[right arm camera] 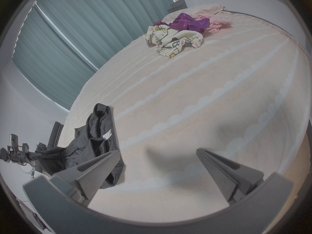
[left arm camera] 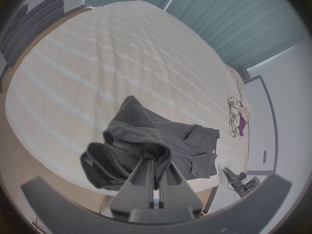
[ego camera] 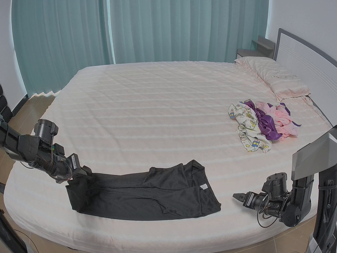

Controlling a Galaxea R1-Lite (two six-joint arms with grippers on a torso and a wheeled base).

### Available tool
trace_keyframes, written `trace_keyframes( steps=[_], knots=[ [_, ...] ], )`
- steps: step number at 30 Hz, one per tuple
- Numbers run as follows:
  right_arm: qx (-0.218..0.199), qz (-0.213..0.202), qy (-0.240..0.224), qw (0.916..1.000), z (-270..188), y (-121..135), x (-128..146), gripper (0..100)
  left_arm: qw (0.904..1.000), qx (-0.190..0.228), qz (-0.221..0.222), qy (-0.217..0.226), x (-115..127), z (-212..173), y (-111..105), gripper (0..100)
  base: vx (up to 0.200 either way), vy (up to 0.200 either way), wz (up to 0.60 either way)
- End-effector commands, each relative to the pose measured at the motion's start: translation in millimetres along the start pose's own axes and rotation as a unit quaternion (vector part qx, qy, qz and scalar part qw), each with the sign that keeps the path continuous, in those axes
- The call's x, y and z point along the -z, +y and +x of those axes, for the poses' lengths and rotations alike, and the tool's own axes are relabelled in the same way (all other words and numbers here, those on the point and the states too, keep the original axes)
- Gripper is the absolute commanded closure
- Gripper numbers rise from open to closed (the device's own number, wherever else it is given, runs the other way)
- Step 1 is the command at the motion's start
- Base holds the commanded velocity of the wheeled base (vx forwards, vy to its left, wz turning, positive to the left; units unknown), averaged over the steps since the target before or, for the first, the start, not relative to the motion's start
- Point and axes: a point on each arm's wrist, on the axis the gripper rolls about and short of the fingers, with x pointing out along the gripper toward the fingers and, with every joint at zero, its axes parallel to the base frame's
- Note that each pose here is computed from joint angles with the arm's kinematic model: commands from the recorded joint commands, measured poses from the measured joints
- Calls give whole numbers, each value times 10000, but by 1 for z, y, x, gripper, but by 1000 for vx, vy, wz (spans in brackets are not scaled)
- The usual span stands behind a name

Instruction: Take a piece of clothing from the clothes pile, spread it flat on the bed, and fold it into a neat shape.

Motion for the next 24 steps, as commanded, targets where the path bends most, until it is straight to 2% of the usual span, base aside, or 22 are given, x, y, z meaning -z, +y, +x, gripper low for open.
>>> trace_keyframes(
  steps=[1,8,15,24],
  knots=[
    [-6,0,8,10000,0,0,0,0,9995,92,295,65,23,0,-41,100,0,0,0],
    [-15,1,-4,10000,0,0,0,0,9992,203,310,169,34,10,-70,100,0,0,0],
    [-10,1,2,10000,1,0,0,0,9984,321,360,299,39,19,-88,100,0,-200,0],
    [-21,1,1,10000,2,0,0,0,9980,333,368,403,39,34,-97,100,0,-200,0]
  ],
)
